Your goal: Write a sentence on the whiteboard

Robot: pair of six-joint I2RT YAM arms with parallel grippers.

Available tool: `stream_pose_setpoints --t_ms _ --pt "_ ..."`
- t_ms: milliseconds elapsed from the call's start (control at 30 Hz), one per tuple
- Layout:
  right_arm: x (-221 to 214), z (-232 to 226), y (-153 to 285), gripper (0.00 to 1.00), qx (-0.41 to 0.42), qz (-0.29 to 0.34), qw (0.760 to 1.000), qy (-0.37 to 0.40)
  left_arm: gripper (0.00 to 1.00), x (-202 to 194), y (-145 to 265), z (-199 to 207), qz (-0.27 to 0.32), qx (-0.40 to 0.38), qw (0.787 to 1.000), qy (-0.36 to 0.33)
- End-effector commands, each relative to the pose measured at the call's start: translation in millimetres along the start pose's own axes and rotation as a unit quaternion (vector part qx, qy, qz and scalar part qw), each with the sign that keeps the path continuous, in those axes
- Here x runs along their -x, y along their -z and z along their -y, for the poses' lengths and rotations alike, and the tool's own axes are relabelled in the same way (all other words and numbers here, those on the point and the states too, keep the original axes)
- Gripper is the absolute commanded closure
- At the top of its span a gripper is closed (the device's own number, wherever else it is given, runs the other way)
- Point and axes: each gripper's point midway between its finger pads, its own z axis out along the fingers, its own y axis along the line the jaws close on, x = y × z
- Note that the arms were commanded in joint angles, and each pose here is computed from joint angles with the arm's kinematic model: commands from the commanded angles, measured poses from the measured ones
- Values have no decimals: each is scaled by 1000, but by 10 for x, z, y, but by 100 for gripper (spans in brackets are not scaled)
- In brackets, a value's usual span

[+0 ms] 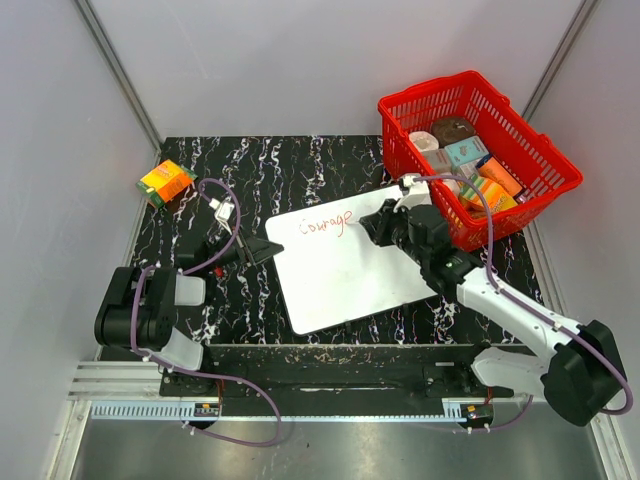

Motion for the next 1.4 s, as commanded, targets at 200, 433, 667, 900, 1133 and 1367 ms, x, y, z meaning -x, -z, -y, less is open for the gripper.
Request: stream_pose_setpoints --t_ms 200,433,667,900,1133,1367 --pt "-65 189 107 100 -37 -3 999 7 100 25 -79 89 -9 -27 994 -102" --pt "26 243 126 100 -56 16 998 5 100 23 -81 89 -10 -26 994 -103" --pt "179 148 154 100 -40 36 999 5 100 14 -86 85 -11 -25 994 -103" --pt "349 -49 390 100 17 77 997 5 100 18 -89 89 -11 -25 994 -104" --pt "331 -3 529 100 12 80 997 15 100 18 -91 94 -12 -25 994 -106" --pt "284 29 538 100 8 74 997 18 100 16 -93 92 -12 -24 994 -106"
